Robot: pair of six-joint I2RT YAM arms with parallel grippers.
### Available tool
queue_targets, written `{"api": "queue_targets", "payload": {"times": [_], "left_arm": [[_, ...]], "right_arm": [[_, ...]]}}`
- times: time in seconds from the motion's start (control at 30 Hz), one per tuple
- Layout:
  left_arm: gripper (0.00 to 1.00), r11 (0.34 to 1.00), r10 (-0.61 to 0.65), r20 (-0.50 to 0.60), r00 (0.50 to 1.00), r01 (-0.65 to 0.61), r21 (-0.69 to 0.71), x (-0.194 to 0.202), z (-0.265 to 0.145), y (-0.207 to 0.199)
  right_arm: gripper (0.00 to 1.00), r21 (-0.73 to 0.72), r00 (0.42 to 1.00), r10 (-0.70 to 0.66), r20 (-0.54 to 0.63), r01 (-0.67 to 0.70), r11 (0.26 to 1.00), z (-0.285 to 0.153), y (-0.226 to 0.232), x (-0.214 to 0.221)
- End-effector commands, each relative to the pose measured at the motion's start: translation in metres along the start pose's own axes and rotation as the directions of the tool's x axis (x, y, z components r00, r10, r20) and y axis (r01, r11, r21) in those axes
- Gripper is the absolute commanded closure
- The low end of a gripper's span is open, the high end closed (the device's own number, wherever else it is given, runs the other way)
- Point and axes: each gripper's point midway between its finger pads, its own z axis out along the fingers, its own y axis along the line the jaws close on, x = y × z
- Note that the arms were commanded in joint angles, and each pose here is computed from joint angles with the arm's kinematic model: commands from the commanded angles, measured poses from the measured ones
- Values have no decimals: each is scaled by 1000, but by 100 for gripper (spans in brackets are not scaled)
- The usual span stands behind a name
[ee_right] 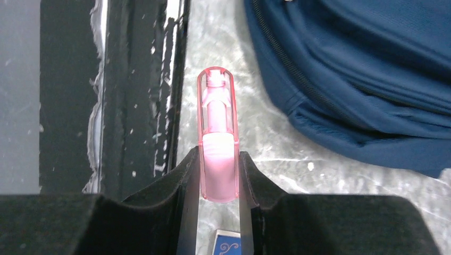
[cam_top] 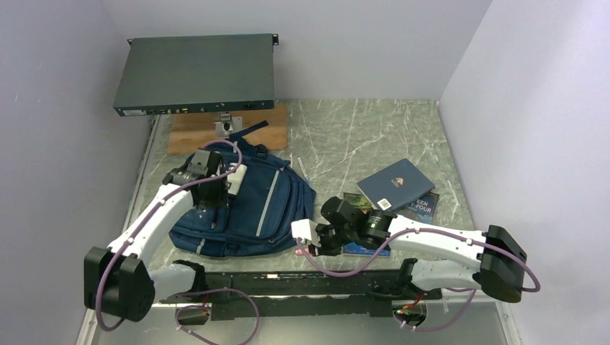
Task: Pack the student bag
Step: Pick up the stationery from the center of the board.
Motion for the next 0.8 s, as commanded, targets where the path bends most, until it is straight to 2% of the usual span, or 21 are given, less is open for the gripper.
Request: {"api": "queue_targets", "payload": {"times": [0.0, 0.1, 0.17, 0.2, 0.57, 0.77], "left_arm": [[42, 993, 1, -51, 999, -8, -120, 4, 3, 18], [53, 986, 5, -95, 995, -21, -167, 8, 10, 23], [62, 976, 2, -130, 991, -31, -218, 13, 14, 30], [62, 974, 0, -143, 990, -33, -226, 15, 16, 31], [47, 974, 48, -197, 979, -90, -209, 16, 31, 22], [43, 973, 43, -217, 975, -91, -214, 15, 39, 18]], "right_arm": [[100, 170, 989, 56, 135, -79, 982, -9, -31, -39], [100, 210, 983, 123, 135, -149, 966, -10, -43, -48], [100, 206, 984, 116, 132, -142, 968, -10, -44, -49], [100, 207, 984, 116, 133, -142, 968, -11, -44, -50], [100, 242, 973, 61, 223, -116, 963, -34, -44, -69], [100, 242, 971, 48, 235, -106, 964, -36, -44, -73]]}}
